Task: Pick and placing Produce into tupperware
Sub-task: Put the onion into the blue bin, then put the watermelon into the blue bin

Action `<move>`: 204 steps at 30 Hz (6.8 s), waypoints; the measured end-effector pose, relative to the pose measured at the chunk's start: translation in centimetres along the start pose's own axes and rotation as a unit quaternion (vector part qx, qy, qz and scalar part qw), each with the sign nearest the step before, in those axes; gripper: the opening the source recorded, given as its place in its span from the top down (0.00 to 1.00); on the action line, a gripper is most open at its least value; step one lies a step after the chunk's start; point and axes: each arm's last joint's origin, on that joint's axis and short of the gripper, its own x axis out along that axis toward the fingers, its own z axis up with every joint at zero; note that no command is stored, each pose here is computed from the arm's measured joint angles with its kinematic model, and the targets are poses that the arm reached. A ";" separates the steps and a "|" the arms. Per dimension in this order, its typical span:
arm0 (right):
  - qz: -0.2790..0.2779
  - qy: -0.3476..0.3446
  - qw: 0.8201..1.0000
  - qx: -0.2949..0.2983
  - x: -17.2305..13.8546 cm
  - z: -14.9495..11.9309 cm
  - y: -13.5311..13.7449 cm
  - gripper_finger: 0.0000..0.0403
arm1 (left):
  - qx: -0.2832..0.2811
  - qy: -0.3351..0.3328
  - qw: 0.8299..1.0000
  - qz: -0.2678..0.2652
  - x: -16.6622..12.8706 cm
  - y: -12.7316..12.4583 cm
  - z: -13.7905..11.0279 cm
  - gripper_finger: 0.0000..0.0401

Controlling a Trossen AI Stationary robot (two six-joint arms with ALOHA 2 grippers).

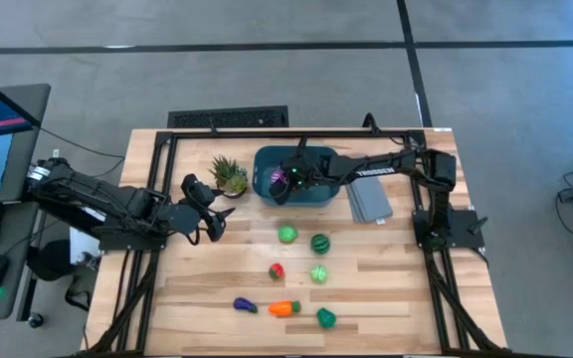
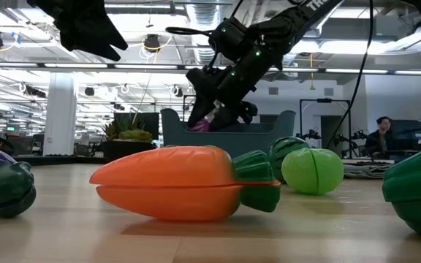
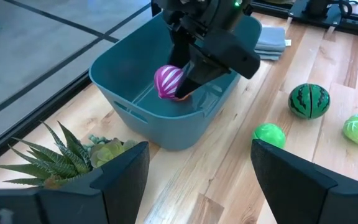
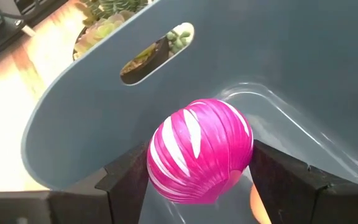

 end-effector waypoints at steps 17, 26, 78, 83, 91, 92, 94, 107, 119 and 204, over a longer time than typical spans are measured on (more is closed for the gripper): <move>-0.007 0.012 1.000 0.012 1.1 -0.6 -0.4 0.32 | -0.002 0.004 1.000 -0.007 0.0 0.0 0.0 0.32; 0.000 0.017 1.000 0.012 1.1 -0.6 -0.4 0.31 | -0.001 0.005 1.000 -0.007 0.0 0.0 0.0 0.32; 0.027 0.013 1.000 0.008 0.0 -0.1 0.2 0.17 | 0.001 0.005 1.000 -0.007 0.0 0.0 0.0 0.32; 0.029 0.024 0.999 -0.006 -1.0 -0.1 0.5 0.18 | 0.001 0.006 1.000 -0.007 0.0 0.0 0.0 0.32; 0.036 0.003 0.999 -0.035 -3.9 1.0 1.3 0.18 | 0.001 0.005 1.000 -0.007 0.0 0.0 0.0 0.32; 0.036 0.003 0.999 -0.038 -4.4 1.1 1.3 0.18 | 0.001 0.005 1.000 -0.007 0.0 0.0 0.0 0.32; 0.038 -0.003 0.998 -0.046 -5.2 1.4 1.4 0.18 | 0.001 0.005 1.000 -0.007 0.0 0.0 0.0 0.32; 0.059 -0.017 0.992 -0.113 -10.7 1.8 2.8 0.18 | -0.001 0.002 1.000 -0.004 0.0 0.0 0.0 0.32; 0.072 0.021 0.982 -0.172 -14.7 -0.6 3.6 0.18 | -0.005 -0.001 1.000 -0.006 0.0 -0.1 0.1 0.32; 0.117 0.159 0.929 -0.311 -9.6 -13.8 5.4 0.02 | -0.031 0.019 0.999 -0.007 0.0 0.1 -0.3 0.32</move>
